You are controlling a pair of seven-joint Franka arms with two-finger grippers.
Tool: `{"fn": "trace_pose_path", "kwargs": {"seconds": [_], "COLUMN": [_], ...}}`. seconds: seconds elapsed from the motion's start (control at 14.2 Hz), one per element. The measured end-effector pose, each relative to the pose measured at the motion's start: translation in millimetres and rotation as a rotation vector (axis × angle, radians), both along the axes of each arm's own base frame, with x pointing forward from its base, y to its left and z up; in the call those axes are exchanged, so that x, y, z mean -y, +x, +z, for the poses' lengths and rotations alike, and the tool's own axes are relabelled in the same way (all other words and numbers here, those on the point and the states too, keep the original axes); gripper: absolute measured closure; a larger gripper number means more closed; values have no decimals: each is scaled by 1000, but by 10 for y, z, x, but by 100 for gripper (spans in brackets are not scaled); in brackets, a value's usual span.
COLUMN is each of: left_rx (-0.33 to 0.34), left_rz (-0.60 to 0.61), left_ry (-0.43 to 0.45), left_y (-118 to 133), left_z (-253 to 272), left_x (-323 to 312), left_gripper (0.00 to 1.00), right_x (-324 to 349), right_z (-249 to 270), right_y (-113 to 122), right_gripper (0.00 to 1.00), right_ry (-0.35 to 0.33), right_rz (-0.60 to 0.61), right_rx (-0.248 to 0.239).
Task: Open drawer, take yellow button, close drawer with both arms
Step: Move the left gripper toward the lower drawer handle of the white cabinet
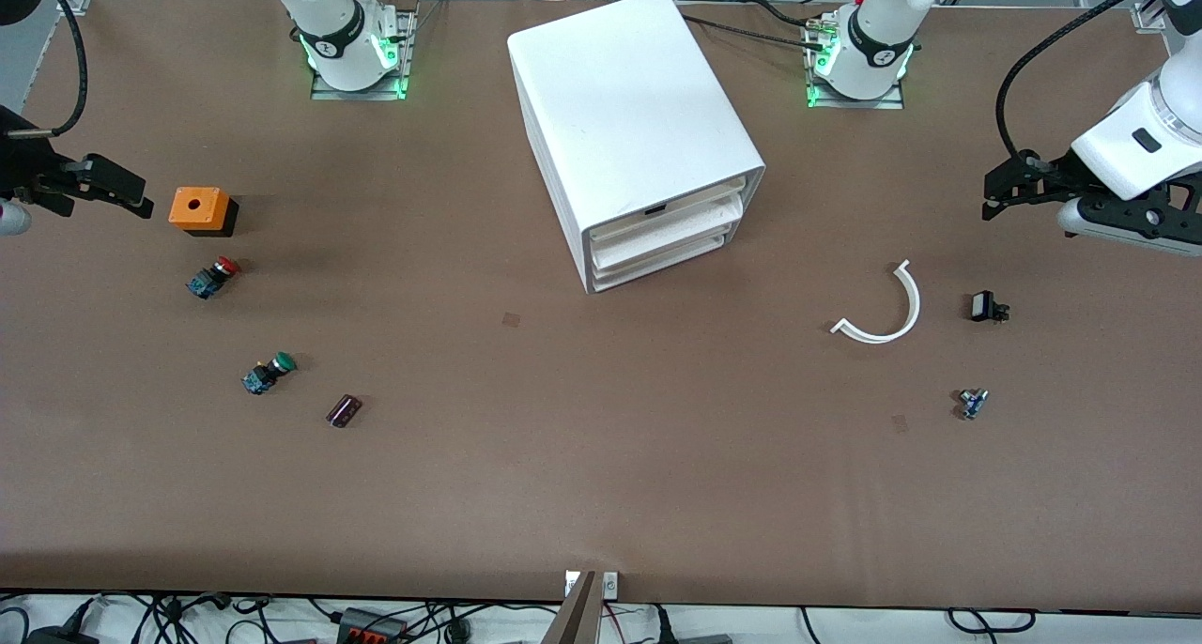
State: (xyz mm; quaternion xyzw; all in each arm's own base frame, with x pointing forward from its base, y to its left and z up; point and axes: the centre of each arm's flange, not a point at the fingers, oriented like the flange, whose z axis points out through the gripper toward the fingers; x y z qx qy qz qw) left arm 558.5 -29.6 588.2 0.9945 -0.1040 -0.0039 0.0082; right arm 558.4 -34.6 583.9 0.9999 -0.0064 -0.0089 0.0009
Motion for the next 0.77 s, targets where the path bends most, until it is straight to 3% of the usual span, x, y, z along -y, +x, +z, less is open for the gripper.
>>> {"fn": "trace_pose_path", "kwargs": {"seconds": [0.63, 0.77], "left_rx": [-2, -47], "left_rz": [0, 2], "left_ry": [0, -8], "left_y": [-2, -51], "left_z": [-2, -38], "left_x": [1, 11], "left_gripper": [0, 0], "right_x": [1, 1], "right_z": [0, -1], "right_y": [-1, -1], "right_gripper": [0, 0], "right_ry": [0, 0], "right_rz": [0, 0], "right_rx": [0, -1]}}
